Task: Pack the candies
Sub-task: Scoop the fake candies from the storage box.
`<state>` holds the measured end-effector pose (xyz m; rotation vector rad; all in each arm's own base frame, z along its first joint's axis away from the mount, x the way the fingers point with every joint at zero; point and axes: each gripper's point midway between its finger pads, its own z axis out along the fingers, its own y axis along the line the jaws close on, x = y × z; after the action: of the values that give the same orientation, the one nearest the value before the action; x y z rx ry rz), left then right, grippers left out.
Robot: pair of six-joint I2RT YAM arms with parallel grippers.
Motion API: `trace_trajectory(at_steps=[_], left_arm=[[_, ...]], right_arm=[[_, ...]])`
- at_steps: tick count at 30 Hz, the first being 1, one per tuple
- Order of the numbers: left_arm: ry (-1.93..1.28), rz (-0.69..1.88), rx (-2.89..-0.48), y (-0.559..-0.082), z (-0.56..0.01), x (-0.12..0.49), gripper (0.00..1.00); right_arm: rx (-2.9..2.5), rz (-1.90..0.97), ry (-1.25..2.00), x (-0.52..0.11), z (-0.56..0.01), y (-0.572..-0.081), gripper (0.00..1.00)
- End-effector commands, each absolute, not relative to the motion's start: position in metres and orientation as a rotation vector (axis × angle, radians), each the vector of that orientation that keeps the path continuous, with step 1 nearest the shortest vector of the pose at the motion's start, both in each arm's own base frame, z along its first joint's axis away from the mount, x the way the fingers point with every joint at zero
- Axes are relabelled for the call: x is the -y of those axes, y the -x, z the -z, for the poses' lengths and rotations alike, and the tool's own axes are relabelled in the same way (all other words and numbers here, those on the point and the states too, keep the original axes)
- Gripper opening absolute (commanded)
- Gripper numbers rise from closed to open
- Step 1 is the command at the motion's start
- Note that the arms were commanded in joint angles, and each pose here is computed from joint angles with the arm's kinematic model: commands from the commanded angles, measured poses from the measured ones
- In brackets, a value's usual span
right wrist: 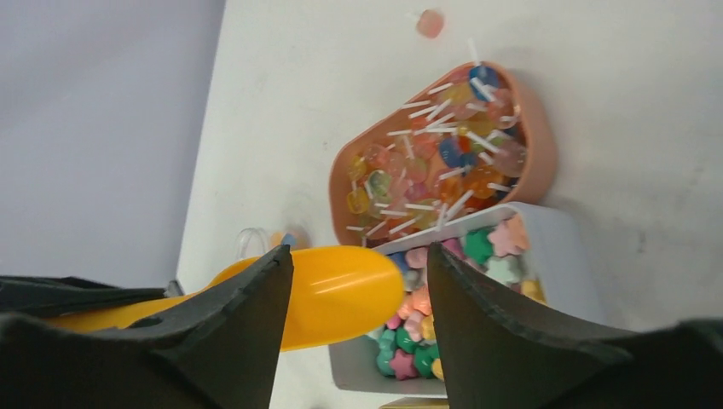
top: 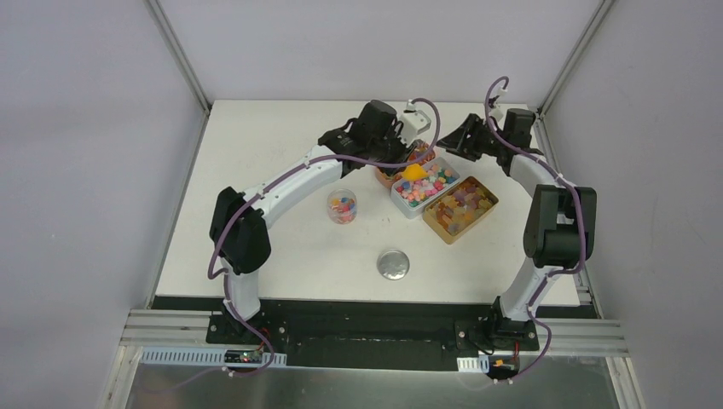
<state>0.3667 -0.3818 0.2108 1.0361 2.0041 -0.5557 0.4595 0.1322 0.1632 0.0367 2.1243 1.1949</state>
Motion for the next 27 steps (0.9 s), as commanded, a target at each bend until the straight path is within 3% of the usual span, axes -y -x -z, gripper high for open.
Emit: trace_trajectory(at_steps=[1,6,27], left_arm=[[-1.07,0.538,-1.957,-0.348,-0.248,0.367,0.0],[-1.134,0.451,-2.026,-0.344,-0.234,0.359,0.0],[-1.297,0.276,-2.097,-0.356,-0.18,0.389,0.0]], right_arm=[[-2.123,-0.929,-0.018,-0.102,-0.177,-0.476,0.64],[-2.183,-0.855,-0.001,-0.093,-0.159,-0.477,0.69],[-2.21,-0.819,0.004,-0.089,-0.144,-0.475,0.71]])
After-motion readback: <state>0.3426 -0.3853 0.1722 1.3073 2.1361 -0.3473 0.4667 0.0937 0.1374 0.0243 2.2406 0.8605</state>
